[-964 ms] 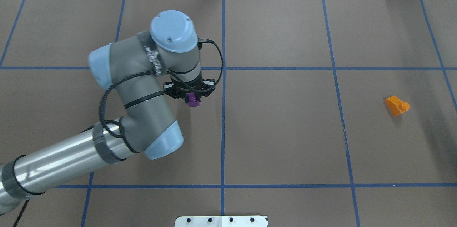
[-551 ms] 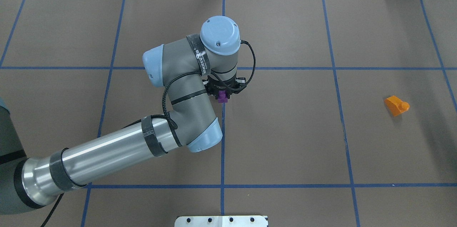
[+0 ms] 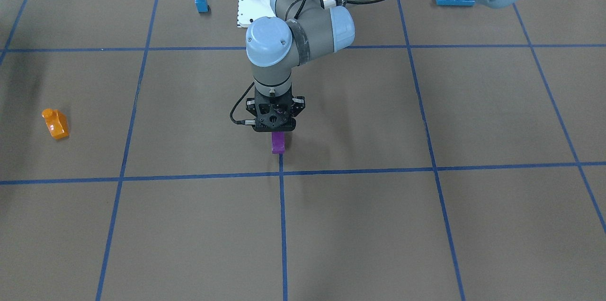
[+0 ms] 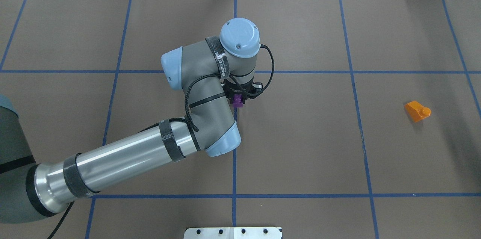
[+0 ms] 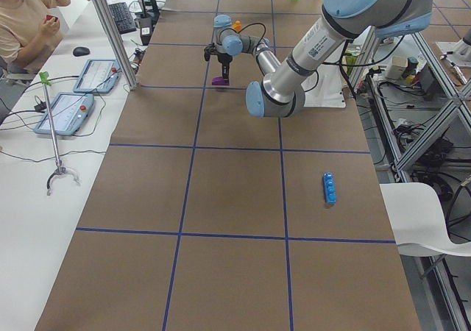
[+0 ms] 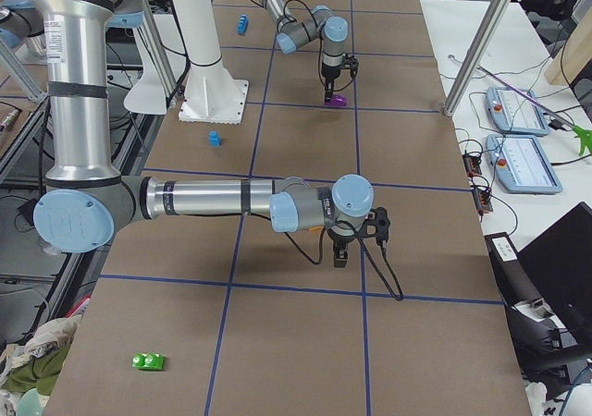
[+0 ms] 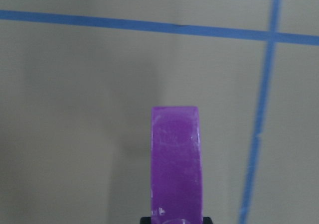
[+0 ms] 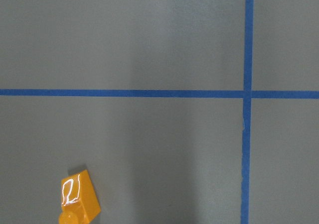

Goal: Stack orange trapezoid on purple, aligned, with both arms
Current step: 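Lower the purple block onto the center grid line with the left gripper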

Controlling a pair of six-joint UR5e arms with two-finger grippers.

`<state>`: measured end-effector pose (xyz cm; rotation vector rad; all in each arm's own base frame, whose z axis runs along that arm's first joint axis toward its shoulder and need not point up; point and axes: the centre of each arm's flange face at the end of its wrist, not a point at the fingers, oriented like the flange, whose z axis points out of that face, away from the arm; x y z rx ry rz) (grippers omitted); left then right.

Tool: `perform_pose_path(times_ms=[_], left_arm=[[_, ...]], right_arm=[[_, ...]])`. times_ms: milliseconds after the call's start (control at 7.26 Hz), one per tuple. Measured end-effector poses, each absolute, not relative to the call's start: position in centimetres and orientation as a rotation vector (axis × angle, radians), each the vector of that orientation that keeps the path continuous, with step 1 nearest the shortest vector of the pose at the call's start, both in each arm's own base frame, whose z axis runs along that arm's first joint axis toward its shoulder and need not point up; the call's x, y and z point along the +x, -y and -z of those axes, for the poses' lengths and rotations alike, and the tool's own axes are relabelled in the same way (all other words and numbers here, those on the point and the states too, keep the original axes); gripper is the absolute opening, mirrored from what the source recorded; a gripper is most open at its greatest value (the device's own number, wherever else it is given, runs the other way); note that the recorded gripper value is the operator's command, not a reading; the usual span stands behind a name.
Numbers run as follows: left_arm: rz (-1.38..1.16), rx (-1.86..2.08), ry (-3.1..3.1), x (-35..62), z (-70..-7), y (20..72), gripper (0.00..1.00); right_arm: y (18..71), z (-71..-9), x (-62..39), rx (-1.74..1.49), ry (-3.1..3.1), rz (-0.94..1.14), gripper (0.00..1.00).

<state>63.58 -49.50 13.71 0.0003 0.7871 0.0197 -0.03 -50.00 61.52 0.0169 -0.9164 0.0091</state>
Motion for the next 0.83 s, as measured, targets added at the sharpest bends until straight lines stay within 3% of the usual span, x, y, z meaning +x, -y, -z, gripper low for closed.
perform_pose_path(times_ms=[826], left_arm=[[-0.034,-0.011,-0.777,64.80,-14.59,48.91,0.00]], right_arm=[[50.00,-61.52,-0.14,0.016,0.917,-0.007,1.00]])
